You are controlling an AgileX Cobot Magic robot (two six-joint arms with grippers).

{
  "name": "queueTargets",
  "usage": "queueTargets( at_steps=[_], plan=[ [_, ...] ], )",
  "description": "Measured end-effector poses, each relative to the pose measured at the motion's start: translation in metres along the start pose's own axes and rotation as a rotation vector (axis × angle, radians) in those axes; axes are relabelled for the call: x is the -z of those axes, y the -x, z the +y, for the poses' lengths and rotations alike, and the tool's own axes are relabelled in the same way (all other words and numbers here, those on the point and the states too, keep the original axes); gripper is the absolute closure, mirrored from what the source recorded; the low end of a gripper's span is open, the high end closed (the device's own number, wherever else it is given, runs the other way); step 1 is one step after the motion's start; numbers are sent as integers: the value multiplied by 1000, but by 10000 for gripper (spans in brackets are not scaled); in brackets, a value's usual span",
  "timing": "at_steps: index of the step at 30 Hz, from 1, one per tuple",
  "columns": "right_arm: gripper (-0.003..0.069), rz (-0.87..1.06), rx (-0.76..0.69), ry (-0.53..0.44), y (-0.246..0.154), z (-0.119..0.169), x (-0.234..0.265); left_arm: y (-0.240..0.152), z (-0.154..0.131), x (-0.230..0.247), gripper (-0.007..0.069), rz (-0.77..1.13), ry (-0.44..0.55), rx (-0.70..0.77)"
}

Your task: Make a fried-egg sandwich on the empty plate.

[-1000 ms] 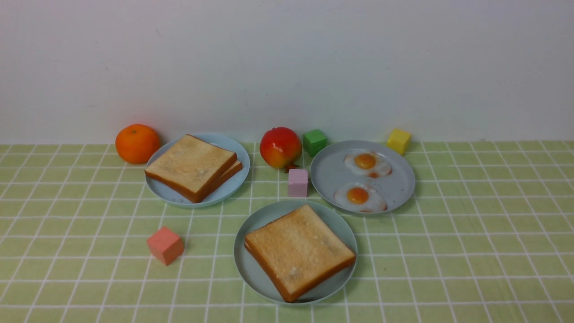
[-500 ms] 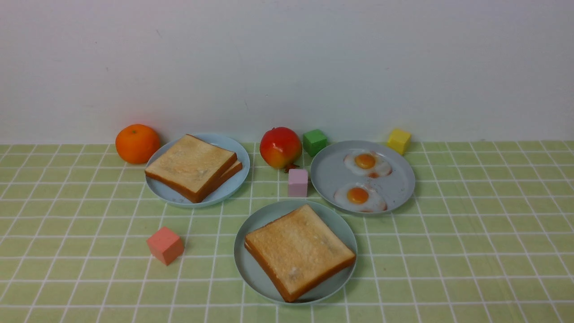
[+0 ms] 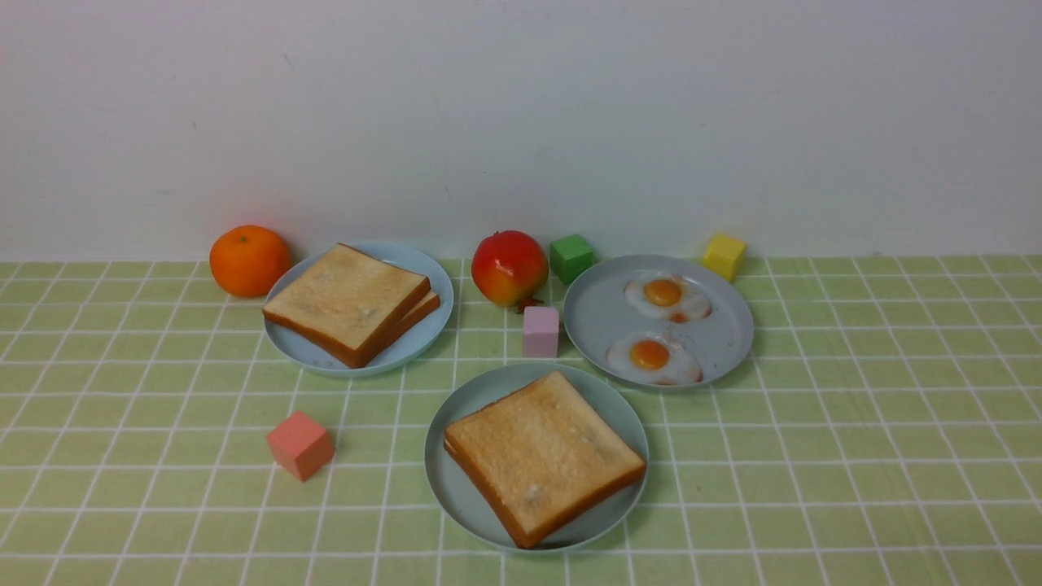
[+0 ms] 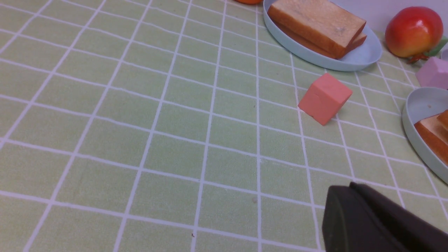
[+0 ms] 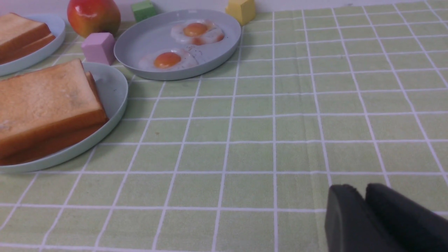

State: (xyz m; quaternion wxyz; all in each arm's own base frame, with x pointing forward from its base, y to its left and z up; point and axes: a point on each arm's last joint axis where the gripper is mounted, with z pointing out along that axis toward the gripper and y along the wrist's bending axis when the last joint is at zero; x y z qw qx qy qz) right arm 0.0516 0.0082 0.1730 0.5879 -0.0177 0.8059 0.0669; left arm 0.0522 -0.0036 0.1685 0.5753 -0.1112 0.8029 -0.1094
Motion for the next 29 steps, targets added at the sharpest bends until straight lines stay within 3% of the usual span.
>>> queueTargets(
  at_steps=[29],
  plan=[
    [519,0,0,0,0,0,0,0,0,0,619,1,0,0]
  ],
)
